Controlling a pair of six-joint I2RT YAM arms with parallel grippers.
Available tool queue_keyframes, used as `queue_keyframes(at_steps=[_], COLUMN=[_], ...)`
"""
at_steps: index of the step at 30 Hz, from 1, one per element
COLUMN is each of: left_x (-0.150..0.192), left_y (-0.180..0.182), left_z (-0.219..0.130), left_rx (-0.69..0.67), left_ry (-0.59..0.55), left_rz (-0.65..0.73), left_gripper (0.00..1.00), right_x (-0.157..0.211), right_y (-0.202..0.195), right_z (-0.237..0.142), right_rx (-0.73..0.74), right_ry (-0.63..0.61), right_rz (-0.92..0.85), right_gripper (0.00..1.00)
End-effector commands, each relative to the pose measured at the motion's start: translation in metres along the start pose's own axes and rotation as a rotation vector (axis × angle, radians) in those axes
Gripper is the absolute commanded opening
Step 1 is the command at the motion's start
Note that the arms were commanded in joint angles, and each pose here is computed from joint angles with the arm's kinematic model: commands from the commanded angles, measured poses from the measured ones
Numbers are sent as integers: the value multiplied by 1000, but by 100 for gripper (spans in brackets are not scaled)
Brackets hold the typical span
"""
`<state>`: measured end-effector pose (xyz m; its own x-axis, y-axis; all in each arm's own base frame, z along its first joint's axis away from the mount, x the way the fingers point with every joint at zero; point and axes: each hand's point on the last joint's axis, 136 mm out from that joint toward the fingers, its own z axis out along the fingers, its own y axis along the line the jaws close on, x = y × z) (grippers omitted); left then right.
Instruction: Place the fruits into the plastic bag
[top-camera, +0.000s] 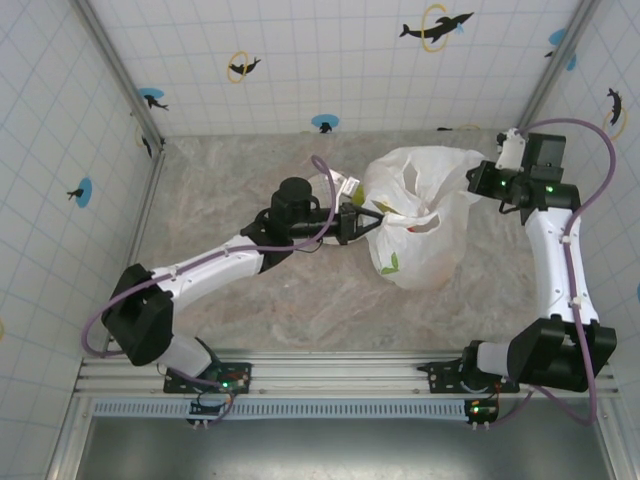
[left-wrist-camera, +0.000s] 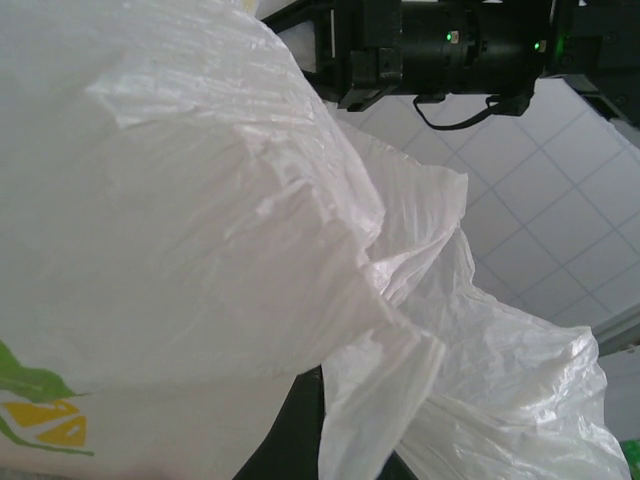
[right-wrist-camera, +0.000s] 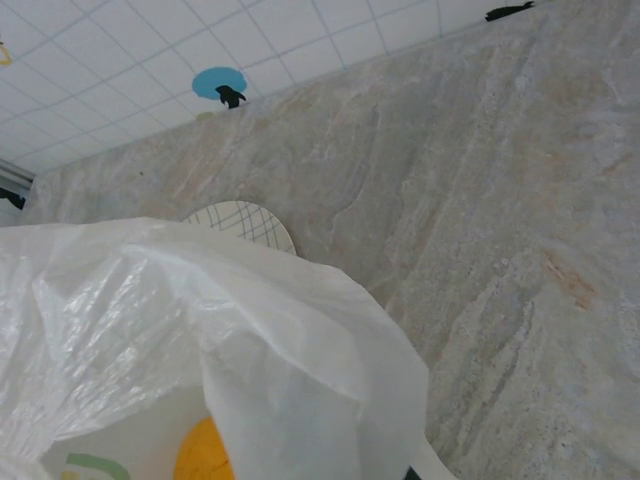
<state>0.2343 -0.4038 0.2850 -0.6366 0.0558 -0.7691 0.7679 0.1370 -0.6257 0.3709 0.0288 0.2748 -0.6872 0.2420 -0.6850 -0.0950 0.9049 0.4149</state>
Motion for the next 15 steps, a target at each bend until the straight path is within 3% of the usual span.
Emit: queue_keyframes(at_steps=[1,9,15], left_x=[2,13,26], left_y=[6,12,43], left_z=[5,13,17], left_rx=[7,34,-46], left_ry=[21,63,88], left_rz=[-1,-34,-94], left_gripper=[2,8,39], right_x=[-2,-12,18], right_y=[-6,-18,-23], right_z=[-3,-17,5], right_rx=[31,124,70], right_ry=[8,-21,40], right_rz=[-17,-41,16], right_gripper=[0,0,0])
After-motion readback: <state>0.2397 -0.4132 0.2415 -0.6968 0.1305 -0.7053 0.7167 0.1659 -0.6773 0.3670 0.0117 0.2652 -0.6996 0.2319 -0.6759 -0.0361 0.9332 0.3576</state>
